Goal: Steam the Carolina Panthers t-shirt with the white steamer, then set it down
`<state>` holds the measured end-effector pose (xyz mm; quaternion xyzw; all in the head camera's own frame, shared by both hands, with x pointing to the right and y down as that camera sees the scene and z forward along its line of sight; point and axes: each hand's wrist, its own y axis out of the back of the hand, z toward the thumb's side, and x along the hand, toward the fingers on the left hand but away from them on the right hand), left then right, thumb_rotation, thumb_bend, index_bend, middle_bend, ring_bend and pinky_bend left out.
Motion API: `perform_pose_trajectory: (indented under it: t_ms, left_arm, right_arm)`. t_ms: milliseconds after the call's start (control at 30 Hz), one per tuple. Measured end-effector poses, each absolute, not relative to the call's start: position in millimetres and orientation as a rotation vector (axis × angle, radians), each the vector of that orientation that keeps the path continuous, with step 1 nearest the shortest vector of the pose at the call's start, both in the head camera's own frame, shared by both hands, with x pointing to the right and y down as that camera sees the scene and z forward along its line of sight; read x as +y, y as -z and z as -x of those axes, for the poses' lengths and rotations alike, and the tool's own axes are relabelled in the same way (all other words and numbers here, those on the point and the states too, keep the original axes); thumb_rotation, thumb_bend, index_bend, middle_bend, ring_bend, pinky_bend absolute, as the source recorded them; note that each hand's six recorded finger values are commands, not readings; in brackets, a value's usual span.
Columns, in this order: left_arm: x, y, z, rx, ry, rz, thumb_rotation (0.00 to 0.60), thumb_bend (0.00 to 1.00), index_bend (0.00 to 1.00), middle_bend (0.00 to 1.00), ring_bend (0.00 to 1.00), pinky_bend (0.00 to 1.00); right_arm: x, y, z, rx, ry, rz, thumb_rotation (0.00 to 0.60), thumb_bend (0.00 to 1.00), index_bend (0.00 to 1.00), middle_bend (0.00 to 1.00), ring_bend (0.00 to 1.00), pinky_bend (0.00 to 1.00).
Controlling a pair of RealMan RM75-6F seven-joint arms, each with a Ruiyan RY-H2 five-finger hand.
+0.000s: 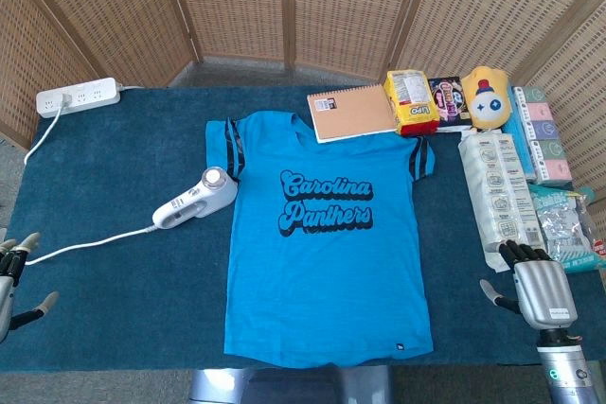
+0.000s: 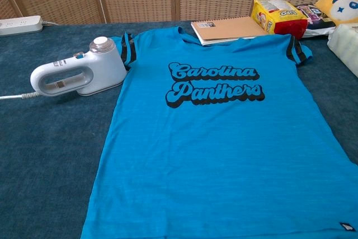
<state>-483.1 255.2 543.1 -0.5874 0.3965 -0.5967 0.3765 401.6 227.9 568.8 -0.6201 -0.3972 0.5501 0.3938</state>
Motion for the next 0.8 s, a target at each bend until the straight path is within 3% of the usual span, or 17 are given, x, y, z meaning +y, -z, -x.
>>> perform_pose_trajectory:
  t_ms: [433, 800]
  left_arm:
    - [256, -547, 482, 1.006, 1.541, 1.505, 0.422, 0.22, 0.07, 0.25, 0.15, 0.25]
    - [228, -550, 461, 0.977, 1.515, 1.497, 0.419, 0.22, 0.07, 0.25, 0.15, 0.25]
  right_arm:
    - [232, -571, -408, -1.012, -1.414, 1.573, 0.523, 0.29, 0.34, 0.37, 0.41, 0.41]
    - [235, -564, -417, -1.037, -1.418, 1.554, 0.522, 0.29, 0.34, 0.37, 0.41, 0.41]
